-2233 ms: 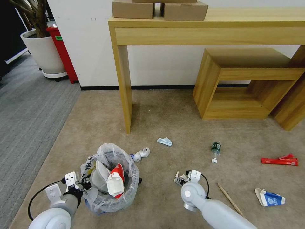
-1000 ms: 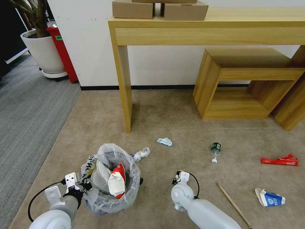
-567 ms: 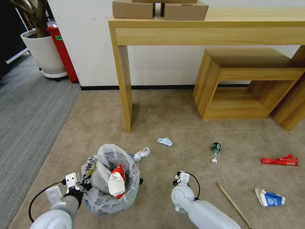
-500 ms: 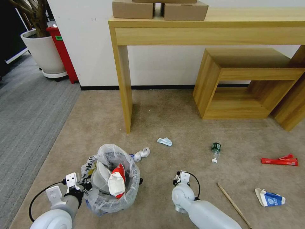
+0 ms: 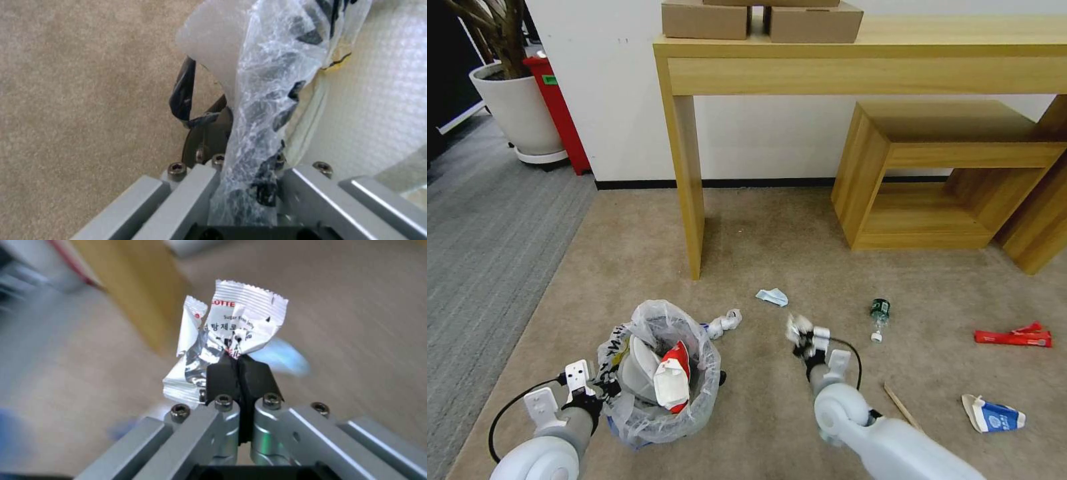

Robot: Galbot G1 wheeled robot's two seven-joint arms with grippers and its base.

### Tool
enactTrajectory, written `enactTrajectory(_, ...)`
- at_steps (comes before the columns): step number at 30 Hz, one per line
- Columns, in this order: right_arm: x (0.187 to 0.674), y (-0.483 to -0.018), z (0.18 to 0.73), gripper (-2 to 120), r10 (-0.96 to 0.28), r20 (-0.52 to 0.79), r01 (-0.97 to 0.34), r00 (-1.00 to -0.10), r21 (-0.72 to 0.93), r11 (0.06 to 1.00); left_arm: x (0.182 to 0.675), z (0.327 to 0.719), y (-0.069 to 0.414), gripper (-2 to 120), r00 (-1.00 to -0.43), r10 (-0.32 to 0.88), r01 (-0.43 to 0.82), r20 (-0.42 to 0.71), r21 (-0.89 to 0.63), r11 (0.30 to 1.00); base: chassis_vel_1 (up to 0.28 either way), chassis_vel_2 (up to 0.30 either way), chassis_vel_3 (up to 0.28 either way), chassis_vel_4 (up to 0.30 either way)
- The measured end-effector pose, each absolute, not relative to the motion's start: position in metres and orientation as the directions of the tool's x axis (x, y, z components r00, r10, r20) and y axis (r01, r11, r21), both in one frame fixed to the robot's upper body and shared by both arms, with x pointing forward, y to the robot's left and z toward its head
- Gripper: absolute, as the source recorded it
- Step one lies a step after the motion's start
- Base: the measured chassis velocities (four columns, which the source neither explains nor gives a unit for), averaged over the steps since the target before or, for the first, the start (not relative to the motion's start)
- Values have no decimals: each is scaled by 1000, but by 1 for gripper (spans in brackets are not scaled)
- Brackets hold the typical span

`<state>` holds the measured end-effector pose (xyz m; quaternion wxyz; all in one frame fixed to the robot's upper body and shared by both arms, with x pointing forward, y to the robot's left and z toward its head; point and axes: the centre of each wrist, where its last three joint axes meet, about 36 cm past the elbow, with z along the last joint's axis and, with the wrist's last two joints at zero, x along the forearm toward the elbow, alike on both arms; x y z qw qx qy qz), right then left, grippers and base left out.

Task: Pick up the trash bin and place the garbage on the floor into it.

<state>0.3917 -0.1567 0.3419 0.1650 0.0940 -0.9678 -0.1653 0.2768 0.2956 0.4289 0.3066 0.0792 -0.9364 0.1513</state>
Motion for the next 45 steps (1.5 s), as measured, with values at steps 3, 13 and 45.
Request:
enactTrajectory(3,392,-152,375,0,-355,121,-281,-927,403,871,277,431,296,0,-802,-54,-238,595,-236,942,0,0,0,0)
enactTrajectory(13,405,-140,455,0,-682,-349,-765,-643,347,543,277,435,294,0,-807,-47,-232,588,-242,942,0,0,0,0)
enactTrajectory(45,355,-68,462,0,-906,51,-846,-420,339,411,277,456,291,0,-838,-36,-214,545,-268,939,0,0,0,0)
